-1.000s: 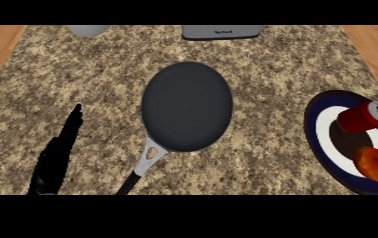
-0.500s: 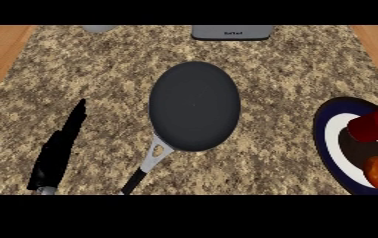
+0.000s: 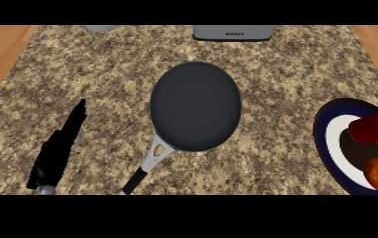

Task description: Pick the tomato from the plate and place it in the pan

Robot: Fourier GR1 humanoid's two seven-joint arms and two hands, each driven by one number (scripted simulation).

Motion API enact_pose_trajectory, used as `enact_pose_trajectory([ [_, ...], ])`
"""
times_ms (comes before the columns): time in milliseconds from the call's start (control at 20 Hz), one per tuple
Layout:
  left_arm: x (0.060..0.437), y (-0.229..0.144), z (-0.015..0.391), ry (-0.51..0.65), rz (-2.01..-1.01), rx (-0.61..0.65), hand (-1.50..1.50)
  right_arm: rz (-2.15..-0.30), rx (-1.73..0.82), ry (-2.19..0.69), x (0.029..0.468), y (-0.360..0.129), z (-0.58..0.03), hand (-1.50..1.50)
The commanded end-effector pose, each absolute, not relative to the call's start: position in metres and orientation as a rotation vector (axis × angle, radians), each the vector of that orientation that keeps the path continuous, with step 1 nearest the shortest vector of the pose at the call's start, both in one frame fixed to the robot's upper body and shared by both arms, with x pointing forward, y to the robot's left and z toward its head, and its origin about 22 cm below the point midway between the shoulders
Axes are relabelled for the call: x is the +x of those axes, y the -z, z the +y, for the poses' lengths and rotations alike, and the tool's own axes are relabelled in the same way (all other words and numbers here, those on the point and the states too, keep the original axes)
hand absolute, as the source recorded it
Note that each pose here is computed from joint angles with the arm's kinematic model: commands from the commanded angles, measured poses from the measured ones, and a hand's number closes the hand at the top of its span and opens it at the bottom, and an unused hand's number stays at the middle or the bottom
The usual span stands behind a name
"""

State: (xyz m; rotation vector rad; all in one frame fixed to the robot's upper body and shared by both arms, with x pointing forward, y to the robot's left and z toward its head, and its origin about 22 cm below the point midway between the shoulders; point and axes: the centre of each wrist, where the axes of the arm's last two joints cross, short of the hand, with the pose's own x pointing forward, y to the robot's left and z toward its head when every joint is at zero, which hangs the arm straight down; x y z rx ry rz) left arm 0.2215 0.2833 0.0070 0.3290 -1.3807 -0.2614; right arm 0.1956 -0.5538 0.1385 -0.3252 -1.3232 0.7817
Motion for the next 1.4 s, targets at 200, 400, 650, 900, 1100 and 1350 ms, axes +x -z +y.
enact_pose_trajectory([
  [200, 0.219, -0.011, 0.293, 0.262, -1.385, 0.343, 0.0, -1.208, -0.193, -0.945, 0.216, -0.137, -0.53, -1.5],
  [400, 0.219, -0.015, 0.295, 0.273, -1.37, 0.345, 0.0, -1.137, -0.217, -1.039, 0.227, -0.16, -0.518, -1.5],
  [650, 0.215, -0.009, 0.294, 0.271, -1.397, 0.349, 0.0, -1.015, -0.277, -1.182, 0.237, -0.154, -0.481, -1.5],
  [900, 0.233, -0.015, 0.291, 0.244, -1.39, 0.339, 0.0, -0.956, -0.286, -1.212, 0.242, -0.155, -0.474, -1.5],
  [1100, 0.225, -0.005, 0.292, 0.242, -1.379, 0.324, 0.0, -0.923, -0.25, -1.237, 0.225, -0.147, -0.466, -1.5],
  [1350, 0.199, 0.006, 0.277, 0.243, -1.382, 0.351, 0.0, -0.868, -0.314, -1.264, 0.215, -0.139, -0.455, -1.5],
])
